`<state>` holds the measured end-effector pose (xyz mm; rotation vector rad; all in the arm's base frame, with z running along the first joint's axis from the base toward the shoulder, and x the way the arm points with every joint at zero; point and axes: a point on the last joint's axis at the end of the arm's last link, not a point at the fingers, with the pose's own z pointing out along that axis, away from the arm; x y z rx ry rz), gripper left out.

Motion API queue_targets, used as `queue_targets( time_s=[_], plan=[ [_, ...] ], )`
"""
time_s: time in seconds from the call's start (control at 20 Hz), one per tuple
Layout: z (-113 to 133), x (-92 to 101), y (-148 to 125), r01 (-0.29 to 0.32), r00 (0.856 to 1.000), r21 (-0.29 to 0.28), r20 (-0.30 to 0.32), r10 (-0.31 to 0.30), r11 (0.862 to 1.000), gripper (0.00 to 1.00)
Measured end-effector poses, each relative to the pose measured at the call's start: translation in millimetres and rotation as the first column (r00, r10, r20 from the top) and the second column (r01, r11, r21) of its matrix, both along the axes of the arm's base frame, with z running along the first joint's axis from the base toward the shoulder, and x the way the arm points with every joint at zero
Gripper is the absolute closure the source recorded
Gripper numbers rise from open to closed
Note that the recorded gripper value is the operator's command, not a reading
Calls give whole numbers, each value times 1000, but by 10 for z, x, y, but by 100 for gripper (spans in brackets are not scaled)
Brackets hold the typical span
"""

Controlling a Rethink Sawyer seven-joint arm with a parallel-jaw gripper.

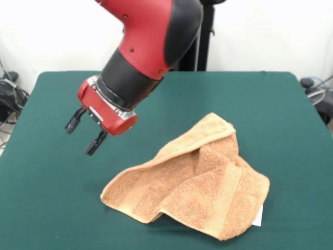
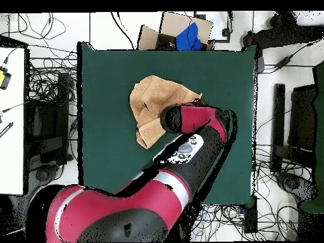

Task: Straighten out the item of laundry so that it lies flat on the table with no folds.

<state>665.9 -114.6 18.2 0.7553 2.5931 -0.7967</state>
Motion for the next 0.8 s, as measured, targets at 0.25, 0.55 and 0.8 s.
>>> queue_targets(
  time_s=[0.25, 0.55, 0.8],
  plan=[
    [-97, 19, 40, -9, 1000, 64, 3, 8, 998, 0],
    [-113, 119, 202, 1, 999, 160, 36, -7, 987, 0],
    [-13, 270, 228, 26, 997, 238, 65, -43, 971, 0]
  ],
)
